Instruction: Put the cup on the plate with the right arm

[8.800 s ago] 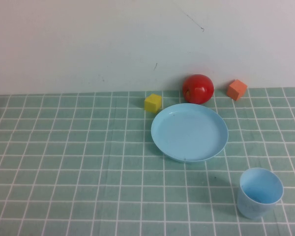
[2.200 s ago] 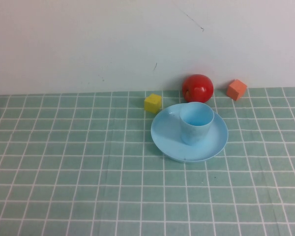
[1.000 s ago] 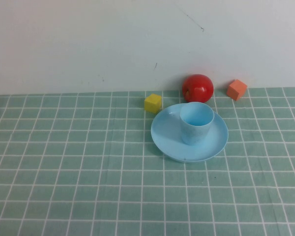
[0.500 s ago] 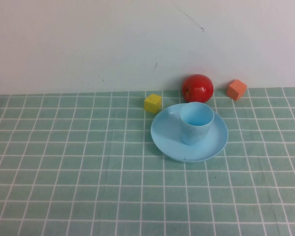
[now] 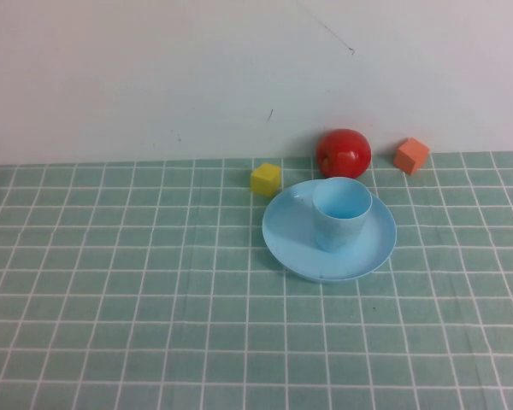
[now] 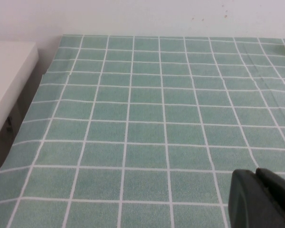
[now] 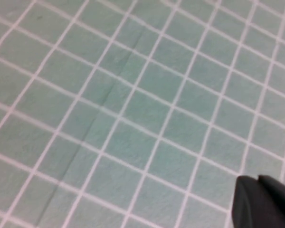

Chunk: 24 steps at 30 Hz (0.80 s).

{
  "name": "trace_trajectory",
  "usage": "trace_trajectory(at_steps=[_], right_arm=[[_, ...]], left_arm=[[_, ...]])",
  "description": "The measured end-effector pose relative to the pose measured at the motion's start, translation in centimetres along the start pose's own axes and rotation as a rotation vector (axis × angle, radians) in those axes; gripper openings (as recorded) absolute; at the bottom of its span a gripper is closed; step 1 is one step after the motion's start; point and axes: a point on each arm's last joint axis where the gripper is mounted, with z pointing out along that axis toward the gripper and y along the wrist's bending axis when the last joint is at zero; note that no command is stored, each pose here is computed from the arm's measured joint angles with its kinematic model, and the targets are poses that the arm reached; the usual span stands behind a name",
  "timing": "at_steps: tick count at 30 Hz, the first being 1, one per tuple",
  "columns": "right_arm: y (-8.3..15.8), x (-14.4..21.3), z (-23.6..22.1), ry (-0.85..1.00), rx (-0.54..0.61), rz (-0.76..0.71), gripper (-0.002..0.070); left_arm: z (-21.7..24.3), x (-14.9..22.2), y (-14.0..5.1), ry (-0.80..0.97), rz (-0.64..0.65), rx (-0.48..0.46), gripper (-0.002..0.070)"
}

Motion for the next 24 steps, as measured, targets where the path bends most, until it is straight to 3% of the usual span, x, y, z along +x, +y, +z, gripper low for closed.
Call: trace_trajectory(at_steps=[6,13,18,24], right_arm=[[-1.5,1.3,-0.9,-0.123,0.207,0.074,-0.0003],[0.5,5.1,-1.4,-0.324,0.372,0.015,-0.0003],[2.2,8.4,0.4,-0.367,0.382,0.038,-0.0003],[3.2,9.8,1.1,-0.351,0.335,0.078,-0.0003]], left_arm=[[0.0,0.0,0.0,0.000,0.000,0.000,-0.0004],[0.0,0.0,0.0,0.000,0.000,0.000,-0.0004],[0.0,0.0,0.0,0.000,0.000,0.000,-0.0004],[0.0,0.0,0.0,0.000,0.000,0.000,-0.0004]])
